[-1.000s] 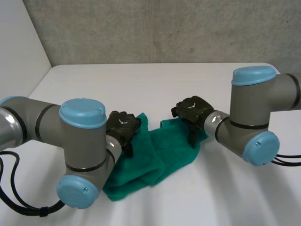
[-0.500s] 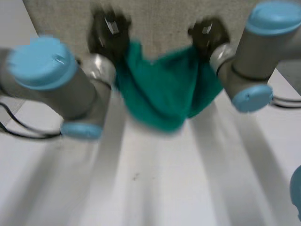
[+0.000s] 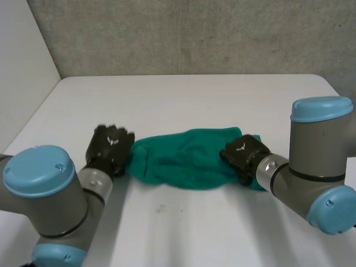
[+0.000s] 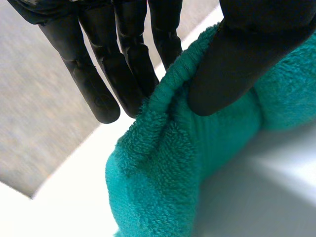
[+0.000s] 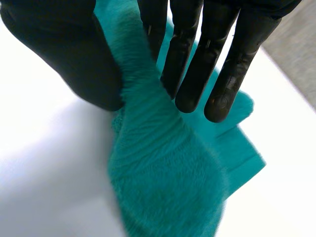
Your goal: Fold the towel.
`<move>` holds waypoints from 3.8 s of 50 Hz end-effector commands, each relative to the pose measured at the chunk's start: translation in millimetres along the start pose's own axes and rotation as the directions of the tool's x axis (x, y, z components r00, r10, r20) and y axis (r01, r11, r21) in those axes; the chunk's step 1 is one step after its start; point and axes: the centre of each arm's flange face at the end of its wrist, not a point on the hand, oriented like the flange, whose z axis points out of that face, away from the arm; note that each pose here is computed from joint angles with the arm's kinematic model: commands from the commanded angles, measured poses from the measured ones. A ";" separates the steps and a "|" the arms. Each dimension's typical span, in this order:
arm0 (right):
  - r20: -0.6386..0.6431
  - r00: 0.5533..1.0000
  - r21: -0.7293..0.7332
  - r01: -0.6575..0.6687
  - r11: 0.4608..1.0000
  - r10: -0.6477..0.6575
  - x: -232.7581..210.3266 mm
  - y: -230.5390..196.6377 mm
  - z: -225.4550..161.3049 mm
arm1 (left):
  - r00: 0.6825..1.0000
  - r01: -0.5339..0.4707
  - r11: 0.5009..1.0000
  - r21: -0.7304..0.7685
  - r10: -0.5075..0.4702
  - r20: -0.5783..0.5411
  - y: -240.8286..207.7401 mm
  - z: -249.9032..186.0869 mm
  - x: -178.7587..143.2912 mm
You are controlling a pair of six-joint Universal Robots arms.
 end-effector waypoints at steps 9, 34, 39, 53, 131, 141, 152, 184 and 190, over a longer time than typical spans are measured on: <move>-0.088 0.996 0.102 0.012 0.995 -0.003 27.3 -36.3 -28.2 | 0.995 -0.030 0.989 -0.147 0.015 -0.102 -32.4 -51.4 -19.7; 0.107 0.992 -0.127 -0.046 0.991 0.060 34.5 -20.1 35.5 | 0.988 0.017 0.965 -0.260 -0.057 -0.147 -9.3 36.1 15.2; 0.122 0.992 -0.158 -0.008 0.987 0.028 34.4 -10.6 37.3 | 0.983 -0.009 0.941 -0.338 -0.054 -0.175 4.3 29.7 16.0; 0.013 0.998 -0.039 0.056 0.998 -0.056 65.5 -41.2 41.0 | 0.987 -0.110 0.977 -0.185 0.086 -0.135 -34.9 52.7 -2.6; 0.150 0.744 0.041 -0.663 0.747 0.651 33.6 -32.9 2.1 | 0.987 -0.008 0.859 0.512 -0.076 0.143 -174.1 -38.7 -64.9; 0.111 0.756 0.023 -0.651 0.759 0.645 30.4 -5.7 -42.4 | 0.988 -0.003 0.865 0.503 -0.076 0.135 -169.5 -39.3 -62.8; 0.216 0.667 -0.113 -0.708 0.697 0.713 -12.5 18.8 -35.9 | 0.988 0.002 0.854 0.520 -0.083 0.132 -175.0 -44.9 -62.5; 0.202 0.618 -0.008 -0.775 0.632 0.760 -29.6 -10.3 29.0 | 0.990 0.007 0.856 0.516 -0.080 0.118 -171.5 -58.0 -59.3; 0.212 0.621 0.015 -0.774 0.633 0.755 -25.5 -17.0 29.4 | 0.990 0.007 0.856 0.518 -0.080 0.119 -171.2 -59.1 -59.9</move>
